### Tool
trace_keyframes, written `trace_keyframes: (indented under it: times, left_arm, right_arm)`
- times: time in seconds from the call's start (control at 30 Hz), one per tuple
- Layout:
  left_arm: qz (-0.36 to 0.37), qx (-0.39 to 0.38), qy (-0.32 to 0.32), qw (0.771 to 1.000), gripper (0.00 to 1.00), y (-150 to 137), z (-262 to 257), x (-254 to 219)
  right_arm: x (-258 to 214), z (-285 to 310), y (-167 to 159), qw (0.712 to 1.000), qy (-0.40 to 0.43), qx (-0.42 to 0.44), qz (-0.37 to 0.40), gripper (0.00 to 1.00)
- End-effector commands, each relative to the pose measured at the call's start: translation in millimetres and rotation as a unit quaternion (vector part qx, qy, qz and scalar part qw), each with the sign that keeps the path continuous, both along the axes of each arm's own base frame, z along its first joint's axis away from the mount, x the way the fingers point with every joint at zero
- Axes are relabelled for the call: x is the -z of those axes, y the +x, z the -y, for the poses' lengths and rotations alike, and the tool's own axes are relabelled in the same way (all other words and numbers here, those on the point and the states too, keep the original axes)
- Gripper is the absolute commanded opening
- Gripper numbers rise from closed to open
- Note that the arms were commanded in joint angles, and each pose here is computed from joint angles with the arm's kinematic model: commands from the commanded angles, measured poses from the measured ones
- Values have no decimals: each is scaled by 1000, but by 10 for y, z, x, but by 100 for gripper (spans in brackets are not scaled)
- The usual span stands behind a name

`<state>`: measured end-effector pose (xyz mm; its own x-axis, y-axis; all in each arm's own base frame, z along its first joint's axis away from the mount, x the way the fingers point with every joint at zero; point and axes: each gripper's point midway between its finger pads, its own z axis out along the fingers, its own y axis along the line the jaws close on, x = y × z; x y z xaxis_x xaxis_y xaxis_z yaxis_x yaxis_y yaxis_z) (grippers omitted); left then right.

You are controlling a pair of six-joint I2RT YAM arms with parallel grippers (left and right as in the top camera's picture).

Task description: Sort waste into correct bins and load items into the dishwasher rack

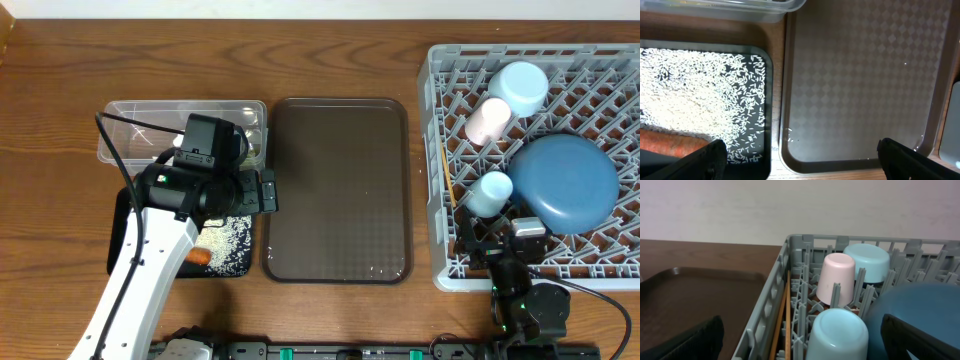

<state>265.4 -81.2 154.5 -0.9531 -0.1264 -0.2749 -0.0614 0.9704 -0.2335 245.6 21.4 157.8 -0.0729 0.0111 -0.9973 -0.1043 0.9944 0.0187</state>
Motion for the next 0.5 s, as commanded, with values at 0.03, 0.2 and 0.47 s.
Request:
trace_keyframes:
  times: [0.03, 0.2, 0.47]
  left_arm:
    - [14, -1, 3, 1000, 98, 6, -16, -74]
    - [54, -1, -5, 999, 98, -43, -27, -284]
    - [188, -2, -34, 982, 98, -320, -86, -943]
  right_arm:
    - [2, 0, -3, 1000, -6, 1, 1, 99]
    - [2, 0, -3, 1000, -6, 1, 1, 99]
    - [2, 0, -3, 1000, -6, 1, 1, 99]
